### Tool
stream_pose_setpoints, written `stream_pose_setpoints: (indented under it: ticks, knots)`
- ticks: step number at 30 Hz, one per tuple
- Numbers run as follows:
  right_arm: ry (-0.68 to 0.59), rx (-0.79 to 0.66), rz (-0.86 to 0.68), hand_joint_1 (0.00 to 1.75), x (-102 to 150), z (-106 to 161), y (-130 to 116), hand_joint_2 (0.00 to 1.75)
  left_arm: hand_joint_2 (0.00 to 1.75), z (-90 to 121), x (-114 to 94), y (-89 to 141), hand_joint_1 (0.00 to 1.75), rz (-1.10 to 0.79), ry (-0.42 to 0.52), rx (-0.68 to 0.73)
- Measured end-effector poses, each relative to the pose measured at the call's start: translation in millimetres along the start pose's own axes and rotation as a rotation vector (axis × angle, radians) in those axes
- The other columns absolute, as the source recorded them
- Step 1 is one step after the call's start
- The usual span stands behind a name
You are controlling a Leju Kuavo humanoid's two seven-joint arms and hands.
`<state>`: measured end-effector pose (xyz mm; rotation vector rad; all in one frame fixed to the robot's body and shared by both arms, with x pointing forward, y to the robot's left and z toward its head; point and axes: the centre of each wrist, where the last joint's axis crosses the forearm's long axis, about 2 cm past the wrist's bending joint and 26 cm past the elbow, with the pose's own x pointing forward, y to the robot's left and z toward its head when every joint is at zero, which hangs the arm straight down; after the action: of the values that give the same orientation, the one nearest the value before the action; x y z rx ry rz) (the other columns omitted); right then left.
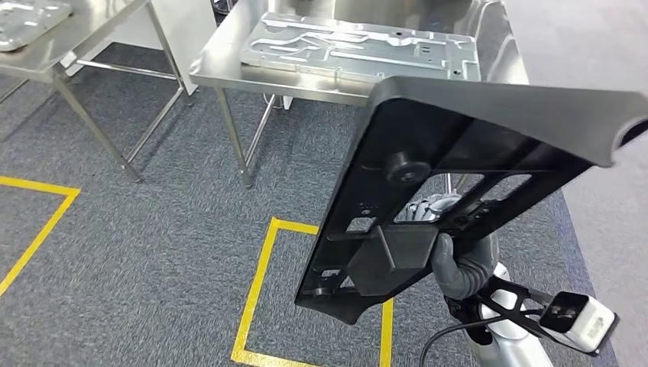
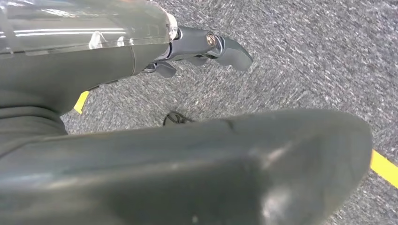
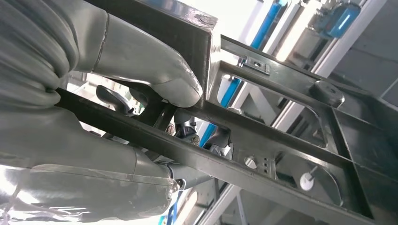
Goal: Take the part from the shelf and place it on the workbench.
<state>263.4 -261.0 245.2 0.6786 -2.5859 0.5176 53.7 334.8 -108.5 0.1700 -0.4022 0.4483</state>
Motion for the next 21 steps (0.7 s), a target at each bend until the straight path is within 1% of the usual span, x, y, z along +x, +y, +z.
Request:
stream_pose_setpoints:
  ticks: [4, 7, 21]
  knots:
    - [-0.003, 0.003, -0.002, 1.75, -1.0, -1.7, -0.5, 1.75, 0.0, -0.4, 1.7, -1.3, 0.0, 0.006, -0.004, -0.004]
    - [-0.001, 0.009, 0.001, 1.75, -2.6, -3.0, -0.7, 1.75, 0.0, 0.2, -0.8, -0.3, 0.0, 0.011, 0.002, -0.002]
    - [0.014, 0.018, 0.039, 1.75, -5.9, -3.7, 9.0, 1.75, 0.0, 0.4, -1.6, -0.3, 0.0, 0.012, -0.006, -0.024]
